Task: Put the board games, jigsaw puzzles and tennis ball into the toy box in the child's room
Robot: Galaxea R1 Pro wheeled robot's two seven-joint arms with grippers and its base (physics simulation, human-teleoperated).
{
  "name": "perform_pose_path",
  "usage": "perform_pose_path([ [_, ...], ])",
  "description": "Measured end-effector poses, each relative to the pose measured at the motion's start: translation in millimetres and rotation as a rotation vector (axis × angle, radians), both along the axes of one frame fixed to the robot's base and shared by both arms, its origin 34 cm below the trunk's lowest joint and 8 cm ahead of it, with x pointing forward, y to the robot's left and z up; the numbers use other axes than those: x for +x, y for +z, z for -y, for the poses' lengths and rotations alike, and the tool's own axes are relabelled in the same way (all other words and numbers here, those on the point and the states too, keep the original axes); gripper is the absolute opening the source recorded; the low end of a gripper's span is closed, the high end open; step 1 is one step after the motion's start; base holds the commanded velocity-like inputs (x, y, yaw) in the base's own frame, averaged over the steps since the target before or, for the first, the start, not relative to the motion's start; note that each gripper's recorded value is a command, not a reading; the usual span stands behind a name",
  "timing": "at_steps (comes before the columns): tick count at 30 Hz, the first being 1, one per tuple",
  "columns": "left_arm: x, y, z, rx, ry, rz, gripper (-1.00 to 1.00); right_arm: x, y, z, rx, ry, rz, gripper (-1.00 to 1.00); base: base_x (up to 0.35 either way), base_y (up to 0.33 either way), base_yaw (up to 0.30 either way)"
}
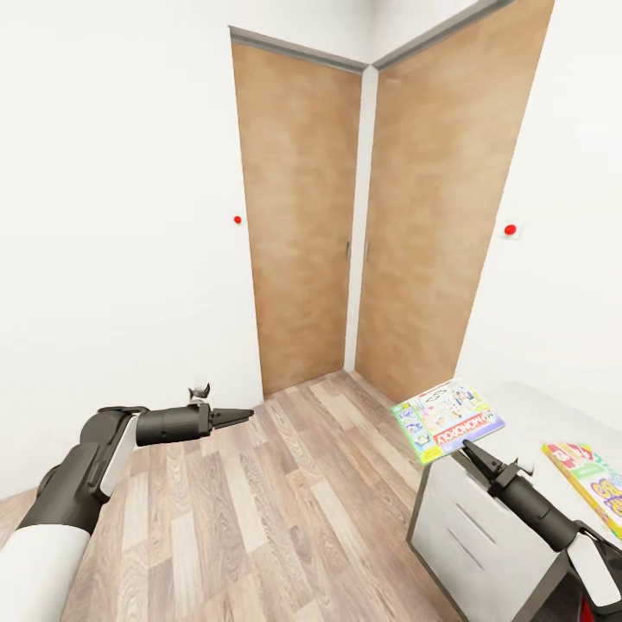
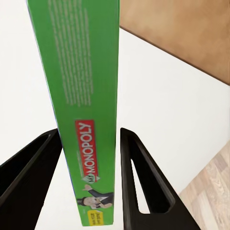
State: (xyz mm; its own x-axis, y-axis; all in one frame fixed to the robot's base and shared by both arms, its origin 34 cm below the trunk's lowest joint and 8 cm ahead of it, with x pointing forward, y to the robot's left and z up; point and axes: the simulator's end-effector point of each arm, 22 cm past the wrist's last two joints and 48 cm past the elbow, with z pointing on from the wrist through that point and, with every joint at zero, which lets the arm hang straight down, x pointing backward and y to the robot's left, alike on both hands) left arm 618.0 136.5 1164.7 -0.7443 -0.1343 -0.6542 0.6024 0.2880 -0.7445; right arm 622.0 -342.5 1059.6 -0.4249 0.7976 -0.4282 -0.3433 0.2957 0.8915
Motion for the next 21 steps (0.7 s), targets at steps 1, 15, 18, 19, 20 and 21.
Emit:
perform_pose_path([
  [1, 0.0, -0.1, 0.0, 0.000, 0.000, 0.000, 1.00, 0.0, -0.1, 0.1, 0.000, 0.000, 0.000, -1.00, 0.000, 0.000, -0.198],
  [15, 1.1, -3.3, -1.2, 0.001, 0.001, -0.006, 1.00, 0.2, -2.8, 1.4, 0.001, -0.002, -0.005, -1.00, 0.000, 0.000, -0.256],
  [18, 1.5, -3.7, -1.8, 0.001, 0.002, -0.007, 1.00, 0.3, -3.9, 1.4, 0.000, -0.003, -0.008, -1.00, 0.000, 0.000, -0.269],
  [19, 1.6, -3.9, -2.0, 0.001, 0.002, -0.008, 1.00, 0.3, -4.1, 1.5, 0.000, -0.003, -0.008, -1.00, 0.000, 0.000, -0.269],
  [20, 1.6, -4.1, -2.1, 0.001, 0.002, -0.008, 1.00, 0.3, -4.2, 1.7, 0.000, -0.003, -0.009, -1.00, 0.000, 0.000, -0.269],
  [21, 1.7, -4.3, -2.1, 0.001, 0.002, -0.008, 1.00, 0.3, -4.3, 2.0, 0.000, -0.003, -0.009, -1.00, 0.000, 0.000, -0.269],
])
